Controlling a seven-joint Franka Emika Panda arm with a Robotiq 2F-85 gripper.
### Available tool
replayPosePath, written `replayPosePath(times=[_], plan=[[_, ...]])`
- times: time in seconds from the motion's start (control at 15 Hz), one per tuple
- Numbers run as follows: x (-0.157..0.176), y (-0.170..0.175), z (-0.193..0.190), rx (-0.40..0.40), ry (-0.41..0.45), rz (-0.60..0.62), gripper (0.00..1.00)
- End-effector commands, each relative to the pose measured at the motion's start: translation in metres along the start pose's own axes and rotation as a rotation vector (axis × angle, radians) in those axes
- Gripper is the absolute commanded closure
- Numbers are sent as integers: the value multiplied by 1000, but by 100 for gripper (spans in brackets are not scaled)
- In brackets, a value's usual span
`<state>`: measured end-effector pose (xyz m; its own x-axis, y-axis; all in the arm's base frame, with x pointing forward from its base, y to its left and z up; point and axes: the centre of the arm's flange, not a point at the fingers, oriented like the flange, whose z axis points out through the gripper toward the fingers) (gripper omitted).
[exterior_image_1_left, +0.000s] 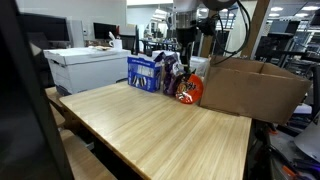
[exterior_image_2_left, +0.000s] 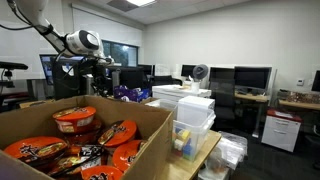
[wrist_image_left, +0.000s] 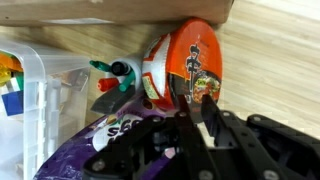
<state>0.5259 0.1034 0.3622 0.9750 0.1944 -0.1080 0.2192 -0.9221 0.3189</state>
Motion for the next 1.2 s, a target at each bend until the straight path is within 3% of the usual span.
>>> replayPosePath(times=[0.0, 0.27, 0.33, 0.4, 0.8, 1.13], plan=[[-19, 16, 3, 10, 4, -14, 98], [-23, 24, 11, 16, -5, 4, 98], [-25, 26, 12, 23, 2, -6, 93], [-26, 27, 13, 27, 14, -19, 72], [-26, 35, 10, 29, 41, -94, 39], [-20, 43, 13, 78, 44, -142, 8]])
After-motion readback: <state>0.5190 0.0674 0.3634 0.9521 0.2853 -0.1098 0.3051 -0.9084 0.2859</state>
